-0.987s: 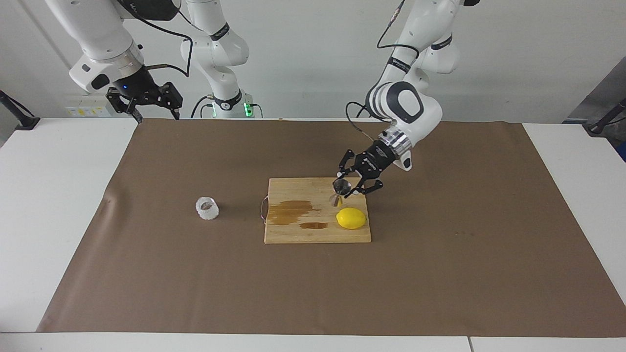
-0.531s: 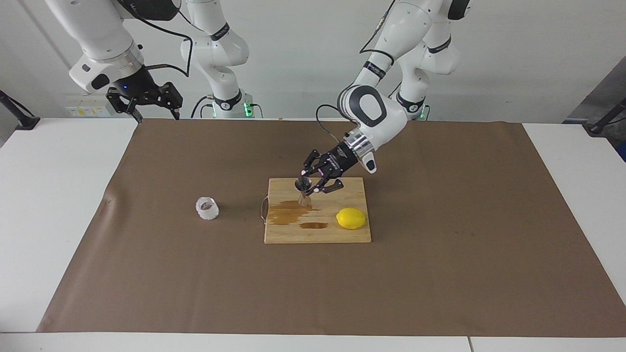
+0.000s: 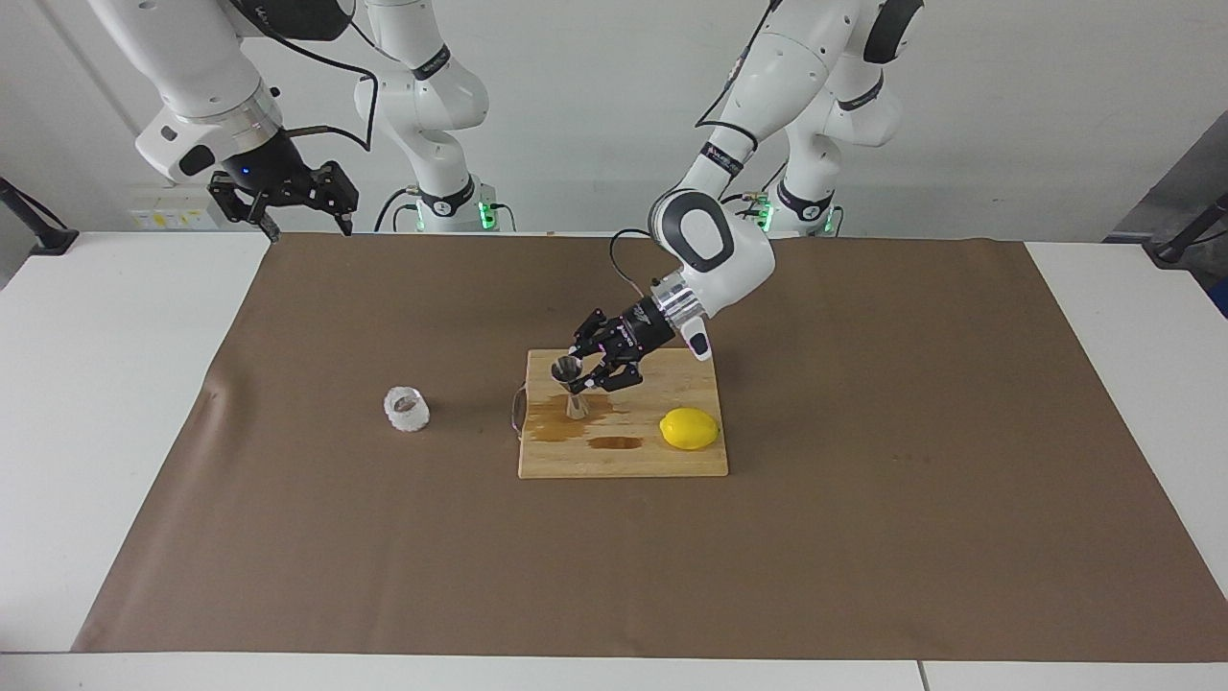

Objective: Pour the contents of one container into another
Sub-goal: 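Carry the jigger with the left gripper over the cutting board, then lower the jigger onto the board beside the spill and open the left gripper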

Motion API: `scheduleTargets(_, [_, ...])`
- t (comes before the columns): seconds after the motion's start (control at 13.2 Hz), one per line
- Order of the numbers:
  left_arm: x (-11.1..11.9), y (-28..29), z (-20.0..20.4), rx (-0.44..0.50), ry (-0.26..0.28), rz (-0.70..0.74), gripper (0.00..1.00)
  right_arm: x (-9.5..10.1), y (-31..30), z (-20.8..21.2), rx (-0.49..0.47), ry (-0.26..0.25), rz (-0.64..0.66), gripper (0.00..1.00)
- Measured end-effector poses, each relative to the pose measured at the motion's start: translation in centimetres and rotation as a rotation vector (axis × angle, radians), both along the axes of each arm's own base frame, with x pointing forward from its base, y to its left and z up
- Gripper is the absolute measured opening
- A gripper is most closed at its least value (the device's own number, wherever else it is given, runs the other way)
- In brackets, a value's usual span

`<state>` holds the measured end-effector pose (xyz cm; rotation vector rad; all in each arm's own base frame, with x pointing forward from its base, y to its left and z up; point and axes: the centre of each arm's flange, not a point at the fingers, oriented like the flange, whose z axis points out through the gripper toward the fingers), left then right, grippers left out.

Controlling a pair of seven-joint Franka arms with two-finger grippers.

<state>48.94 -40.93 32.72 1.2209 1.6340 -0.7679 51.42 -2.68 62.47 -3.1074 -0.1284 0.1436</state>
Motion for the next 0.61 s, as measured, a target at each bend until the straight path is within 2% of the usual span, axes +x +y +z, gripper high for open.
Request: scheduleTargets(0.61, [-0.2,0.0,-1.1,0.02,0.012,0.001,0.45,0.0,0.0,0.0,0.0,0.0,0.0,1.0])
